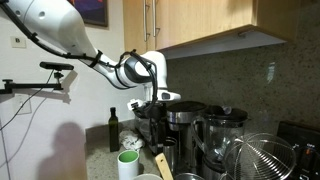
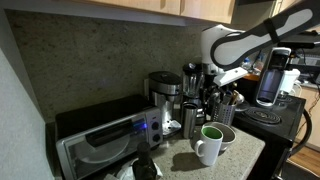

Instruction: Pick the silver bottle and put it in the white cup

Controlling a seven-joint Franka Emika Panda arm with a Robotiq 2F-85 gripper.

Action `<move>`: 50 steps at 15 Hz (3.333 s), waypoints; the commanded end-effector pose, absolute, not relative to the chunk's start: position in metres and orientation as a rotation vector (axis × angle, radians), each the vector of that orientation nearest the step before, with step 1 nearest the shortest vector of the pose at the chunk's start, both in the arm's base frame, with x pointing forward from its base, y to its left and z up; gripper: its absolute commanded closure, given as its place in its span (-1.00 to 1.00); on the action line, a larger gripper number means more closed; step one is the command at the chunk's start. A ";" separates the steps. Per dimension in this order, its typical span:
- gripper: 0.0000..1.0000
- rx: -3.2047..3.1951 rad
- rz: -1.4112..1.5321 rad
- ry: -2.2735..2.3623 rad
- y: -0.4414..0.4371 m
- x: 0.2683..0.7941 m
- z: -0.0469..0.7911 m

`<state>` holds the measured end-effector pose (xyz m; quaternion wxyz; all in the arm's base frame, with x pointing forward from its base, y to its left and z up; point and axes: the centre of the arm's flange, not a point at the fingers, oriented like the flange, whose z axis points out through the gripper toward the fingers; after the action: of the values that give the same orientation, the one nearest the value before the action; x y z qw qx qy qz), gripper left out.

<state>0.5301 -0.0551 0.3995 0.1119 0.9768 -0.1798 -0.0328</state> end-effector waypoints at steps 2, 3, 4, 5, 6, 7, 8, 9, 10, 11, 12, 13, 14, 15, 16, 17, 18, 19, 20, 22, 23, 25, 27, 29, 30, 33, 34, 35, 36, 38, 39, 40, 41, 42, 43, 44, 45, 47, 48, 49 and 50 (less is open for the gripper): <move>-1.00 2.916 0.043 -0.722 -0.053 0.532 0.378; -1.00 2.931 0.079 -0.760 -0.051 0.535 0.374; -1.00 2.943 0.112 -0.793 -0.050 0.538 0.373; -1.00 2.948 0.142 -0.813 -0.049 0.540 0.371; -1.00 2.950 0.171 -0.835 -0.049 0.543 0.373; -1.00 2.953 0.196 -0.849 -0.049 0.547 0.374; -1.00 2.951 0.225 -0.861 -0.049 0.550 0.377; -1.00 2.952 0.245 -0.868 -0.050 0.553 0.380; -1.00 2.949 0.262 -0.883 -0.050 0.554 0.382; -1.00 2.952 0.269 -0.882 -0.048 0.557 0.385; -1.00 2.955 0.272 -0.889 -0.047 0.558 0.388; -1.00 2.957 0.280 -0.885 -0.044 0.560 0.391; -1.00 2.960 0.287 -0.882 -0.043 0.561 0.394; -1.00 2.962 0.301 -0.879 -0.041 0.561 0.397; -1.00 2.963 0.313 -0.875 -0.039 0.562 0.400; -1.00 2.964 0.321 -0.870 -0.038 0.564 0.401; -1.00 2.964 0.328 -0.867 -0.038 0.565 0.402; -1.00 2.962 0.328 -0.864 -0.037 0.566 0.402; -1.00 2.962 0.323 -0.861 -0.036 0.567 0.401; -1.00 2.956 0.310 -0.859 -0.036 0.567 0.397; -1.00 2.955 0.301 -0.859 -0.036 0.567 0.395; -1.00 2.949 0.286 -0.859 -0.037 0.567 0.388; -1.00 2.944 0.263 -0.859 -0.038 0.566 0.380; -1.00 2.941 0.232 -0.861 -0.039 0.564 0.369; -1.00 2.940 0.217 -0.862 -0.040 0.564 0.365; -1.00 2.932 0.188 -0.864 -0.044 0.562 0.356; -1.00 2.929 0.179 -0.864 -0.045 0.561 0.354; -1.00 2.925 0.170 -0.862 -0.047 0.559 0.352; -0.79 2.920 0.161 -0.861 -0.049 0.557 0.349; -0.31 2.908 0.149 -0.858 -0.053 0.552 0.346; -0.17 2.904 0.143 -0.860 -0.055 0.550 0.344; 0.02 2.901 0.134 -0.862 -0.057 0.549 0.341; 0.15 2.899 0.126 -0.863 -0.058 0.545 0.338; 0.29 2.896 0.119 -0.864 -0.060 0.543 0.336; 0.46 2.895 0.114 -0.865 -0.060 0.540 0.334; 0.60 2.894 0.107 -0.866 -0.061 0.538 0.332; 0.78 2.895 0.104 -0.868 -0.061 0.536 0.331; 1.00 2.895 0.101 -0.870 -0.061 0.532 0.329; 1.00 2.895 0.109 -0.872 -0.060 0.532 0.330; 1.00 2.896 0.118 -0.875 -0.060 0.531 0.331; 0.96 2.898 0.126 -0.877 -0.058 0.530 0.332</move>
<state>0.5458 -0.0619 0.3290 0.0521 0.9588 -0.2773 0.0332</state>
